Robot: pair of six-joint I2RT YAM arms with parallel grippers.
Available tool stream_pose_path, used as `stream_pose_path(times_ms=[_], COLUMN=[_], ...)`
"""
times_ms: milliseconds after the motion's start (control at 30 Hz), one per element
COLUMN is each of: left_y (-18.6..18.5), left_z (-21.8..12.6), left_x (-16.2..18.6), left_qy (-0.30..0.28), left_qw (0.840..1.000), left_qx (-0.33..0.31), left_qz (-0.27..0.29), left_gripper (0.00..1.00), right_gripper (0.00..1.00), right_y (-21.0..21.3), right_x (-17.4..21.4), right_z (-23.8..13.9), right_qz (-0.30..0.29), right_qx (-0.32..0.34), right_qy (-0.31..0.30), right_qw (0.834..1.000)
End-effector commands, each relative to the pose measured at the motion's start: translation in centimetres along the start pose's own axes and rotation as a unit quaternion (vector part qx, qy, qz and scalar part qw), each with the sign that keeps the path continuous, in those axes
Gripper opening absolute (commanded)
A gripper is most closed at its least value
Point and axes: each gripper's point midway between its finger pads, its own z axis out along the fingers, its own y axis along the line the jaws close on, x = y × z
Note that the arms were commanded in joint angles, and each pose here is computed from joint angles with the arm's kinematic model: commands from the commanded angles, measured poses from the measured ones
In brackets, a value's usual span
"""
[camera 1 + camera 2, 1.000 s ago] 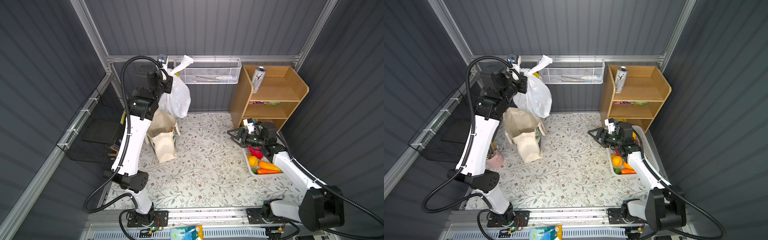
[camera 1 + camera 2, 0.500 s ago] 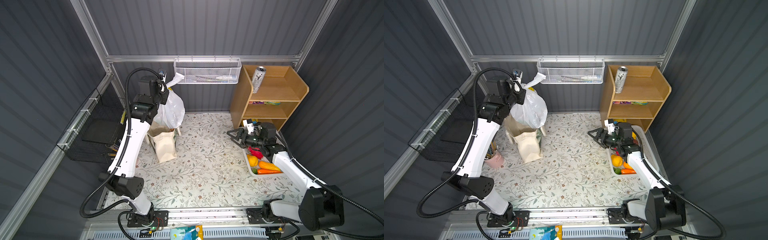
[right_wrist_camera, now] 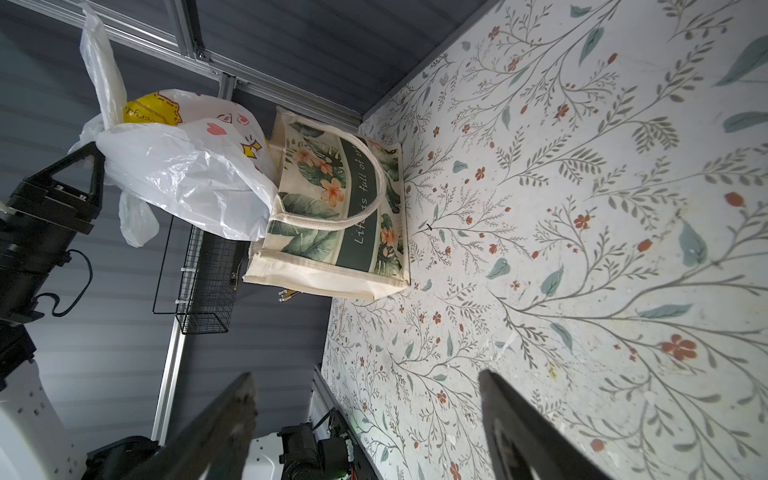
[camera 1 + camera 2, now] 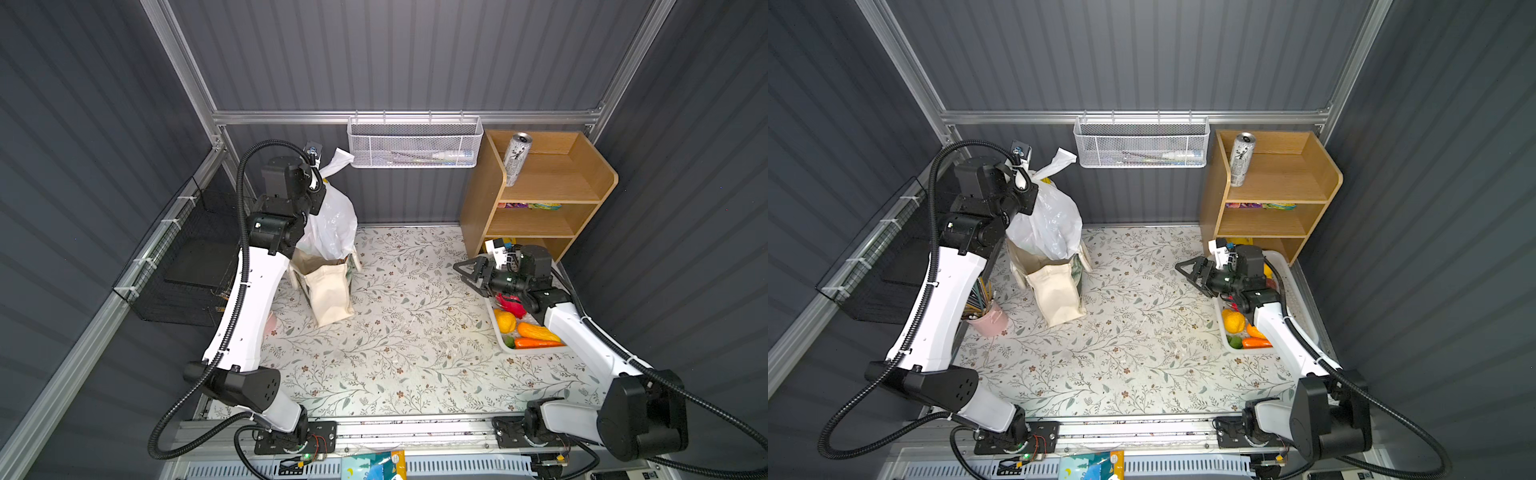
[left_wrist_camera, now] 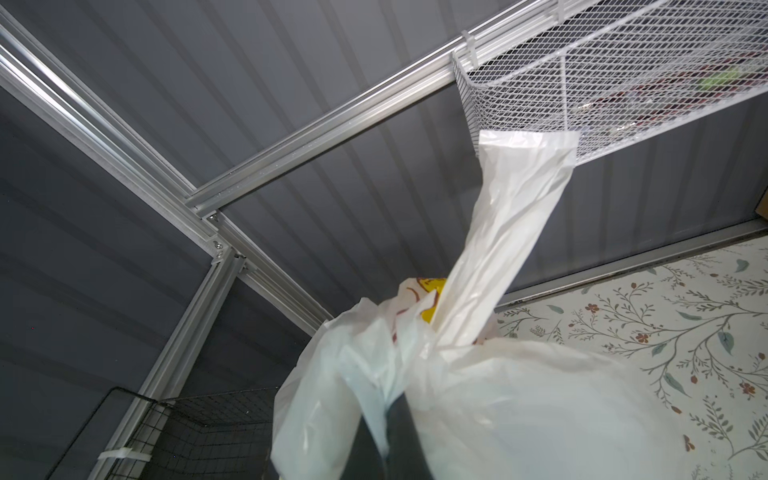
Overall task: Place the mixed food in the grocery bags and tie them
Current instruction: 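Carry the white bag over the canvas tote and lower it inside with the left gripper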
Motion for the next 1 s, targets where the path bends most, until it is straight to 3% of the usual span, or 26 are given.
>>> stream_pose_path(times_ms=[0,200,400,700,867,967], left_y=[0.3,-3.5,-7.9,-11.9,-13.8,-14.2], left_z=[-0.4,2.1,5.2,6.4,6.7,6.7], left_x=[0.2,5.2,13.7,22.4,25.9,26.0], left_qy=[0.008,0.087,0.198,0.289,0.322,0.326], left_qw=[1.000,0.994,0.974,0.949,0.936,0.934], left_qx=[0.002,0.058,0.094,0.114,0.131,0.139], left_qz=[0.018,0.039,0.062,0.061,0.053,0.045], left_gripper=[0.00,0.00,0.00,0.00,0.00,0.00], right_gripper=[0.85,0.84,0.84,0.84,0.85,0.84], right_y=[-0.7,-0.7,-0.6,-0.5,-0.3,-0.1], right_x=[0.5,0.7,0.9,0.9,0.8,0.8], right_z=[0.2,0.1,-0.2,-0.4,-0.6,-0.8], right_qz=[0.003,0.003,0.000,-0.001,-0.002,-0.004], right_qx=[0.006,0.007,0.008,0.012,0.013,0.014], right_qy=[0.006,0.005,0.003,0.000,-0.003,-0.004], right_qw=[1.000,1.000,1.000,1.000,1.000,1.000])
